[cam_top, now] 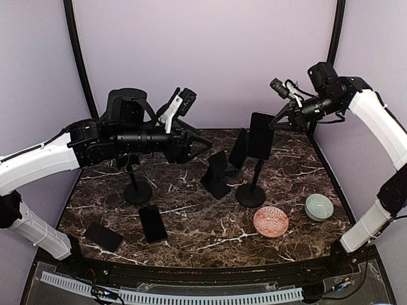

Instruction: Place the phone on the phone stand

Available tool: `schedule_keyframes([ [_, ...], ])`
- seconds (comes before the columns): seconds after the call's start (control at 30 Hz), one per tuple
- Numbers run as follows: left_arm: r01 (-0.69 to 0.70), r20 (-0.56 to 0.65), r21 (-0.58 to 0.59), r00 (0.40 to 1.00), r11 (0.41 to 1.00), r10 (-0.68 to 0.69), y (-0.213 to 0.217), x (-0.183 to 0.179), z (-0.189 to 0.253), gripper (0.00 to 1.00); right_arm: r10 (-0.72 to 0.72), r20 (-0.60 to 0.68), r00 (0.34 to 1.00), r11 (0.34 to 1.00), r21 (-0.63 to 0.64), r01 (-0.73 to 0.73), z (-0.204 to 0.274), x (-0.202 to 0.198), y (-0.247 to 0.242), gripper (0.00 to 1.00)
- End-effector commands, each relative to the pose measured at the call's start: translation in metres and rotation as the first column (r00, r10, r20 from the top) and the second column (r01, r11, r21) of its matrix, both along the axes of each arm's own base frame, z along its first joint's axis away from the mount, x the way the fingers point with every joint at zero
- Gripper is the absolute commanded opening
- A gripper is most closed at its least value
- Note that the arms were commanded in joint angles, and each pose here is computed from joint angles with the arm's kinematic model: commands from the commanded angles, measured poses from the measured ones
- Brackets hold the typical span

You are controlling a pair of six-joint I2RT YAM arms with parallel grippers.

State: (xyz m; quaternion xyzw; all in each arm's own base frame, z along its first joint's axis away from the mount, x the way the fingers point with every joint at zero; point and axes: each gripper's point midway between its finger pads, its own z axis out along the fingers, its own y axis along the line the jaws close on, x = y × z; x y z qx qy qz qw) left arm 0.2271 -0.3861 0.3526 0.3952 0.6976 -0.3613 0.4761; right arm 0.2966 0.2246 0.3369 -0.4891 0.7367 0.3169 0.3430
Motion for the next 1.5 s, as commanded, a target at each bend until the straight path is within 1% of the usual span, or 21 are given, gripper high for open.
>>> schedule_keyframes([
  [0.0, -0.012, -0.008, -0.010, 1.000, 1.000, 0.012, 0.003, -0.001, -0.001, 0.59, -0.056, 0.221, 0.974, 0.998, 0.052, 0.045, 0.044, 0.028, -0.015, 0.00],
  [0.2, -0.023, -0.016, -0.002, 1.000, 1.000, 0.023, 0.005, 0.000, -0.004, 0.59, -0.116, 0.252, 0.961, 0.992, 0.068, 0.102, 0.052, 0.047, -0.034, 0.00],
  [0.33, -0.027, -0.022, 0.005, 0.999, 1.000, 0.027, 0.004, 0.001, -0.007, 0.59, -0.129, 0.233, 0.964, 0.991, 0.055, 0.119, 0.040, 0.055, -0.037, 0.00],
  [0.37, -0.028, -0.026, 0.007, 0.999, 1.000, 0.028, 0.004, 0.001, -0.008, 0.59, -0.133, 0.225, 0.965, 0.991, 0.049, 0.125, 0.036, 0.056, -0.037, 0.02],
  [0.43, -0.042, -0.035, 0.012, 0.998, 0.999, 0.042, 0.004, 0.004, -0.010, 0.60, -0.145, 0.208, 0.967, 0.989, 0.045, 0.139, 0.031, 0.059, -0.038, 0.15],
  [0.57, -0.123, -0.065, 0.031, 0.990, 0.992, 0.125, 0.010, 0.015, -0.014, 0.62, -0.154, 0.205, 0.967, 0.988, 0.051, 0.146, 0.032, 0.057, -0.039, 0.33],
  [0.6, -0.151, -0.073, 0.040, 0.985, 0.988, 0.153, 0.013, 0.018, -0.017, 0.62, -0.158, 0.209, 0.965, 0.987, 0.054, 0.150, 0.034, 0.056, -0.039, 0.40],
  [0.63, -0.183, -0.084, 0.053, 0.979, 0.982, 0.186, 0.016, 0.022, -0.020, 0.63, -0.164, 0.216, 0.962, 0.986, 0.056, 0.155, 0.036, 0.055, -0.040, 0.45],
  [0.7, -0.245, -0.110, 0.076, 0.961, 0.966, 0.253, 0.024, 0.028, -0.028, 0.64, -0.181, 0.240, 0.954, 0.983, 0.061, 0.171, 0.046, 0.053, -0.043, 0.52],
  [0.8, -0.301, -0.149, 0.112, 0.937, 0.947, 0.316, 0.031, 0.033, -0.042, 0.64, -0.219, 0.310, 0.925, 0.976, 0.091, 0.200, 0.077, 0.047, -0.048, 0.63],
  [0.9, -0.335, -0.186, 0.152, 0.914, 0.930, 0.360, 0.038, 0.034, -0.055, 0.63, -0.216, 0.343, 0.914, 0.975, 0.131, 0.181, 0.105, 0.034, -0.047, 0.70],
  [1.0, -0.363, -0.230, 0.200, 0.885, 0.910, 0.404, 0.046, 0.032, -0.070, 0.61, -0.168, 0.311, 0.936, 0.978, 0.175, 0.117, 0.116, 0.021, -0.038, 0.72],
  [1.07, -0.407, -0.271, 0.235, 0.845, 0.883, 0.462, 0.055, 0.032, -0.081, 0.60, -0.116, 0.275, 0.954, 0.976, 0.212, 0.058, 0.114, 0.007, -0.027, 0.73],
  [1.13, -0.451, -0.313, 0.269, 0.795, 0.851, 0.520, 0.066, 0.030, -0.093, 0.58, -0.037, 0.244, 0.969, 0.976, 0.216, -0.017, 0.103, -0.011, -0.010, 0.72],
  [1.2, -0.455, -0.360, 0.290, 0.763, 0.842, 0.537, 0.071, 0.023, -0.105, 0.57, 0.099, 0.224, 0.970, 0.973, 0.182, -0.141, 0.084, -0.041, 0.012, 0.72],
  [1.27, -0.469, -0.408, 0.313, 0.719, 0.826, 0.563, 0.077, 0.015, -0.118, 0.58, 0.267, 0.190, 0.945, 0.948, 0.122, -0.292, 0.056, -0.081, 0.038, 0.72],
  [1.33, -0.487, -0.442, 0.360, 0.662, 0.796, 0.605, 0.086, 0.006, -0.136, 0.59, 0.392, 0.164, 0.905, 0.913, 0.054, -0.405, 0.026, -0.117, 0.058, 0.71],
  [1.37, -0.487, -0.454, 0.394, 0.635, 0.779, 0.626, 0.090, 0.000, -0.146, 0.62, 0.443, 0.152, 0.884, 0.892, 0.028, -0.451, 0.012, -0.133, 0.067, 0.71],
  [1.4, -0.485, -0.459, 0.423, 0.613, 0.765, 0.643, 0.093, -0.005, -0.154, 0.68, 0.477, 0.136, 0.868, 0.876, 0.003, -0.482, -0.003, -0.143, 0.073, 0.71],
  [1.47, -0.477, -0.458, 0.481, 0.579, 0.735, 0.675, 0.098, -0.017, -0.170, 0.71, 0.520, 0.092, 0.849, 0.853, -0.010, -0.522, -0.028, -0.156, 0.083, 0.71],
])
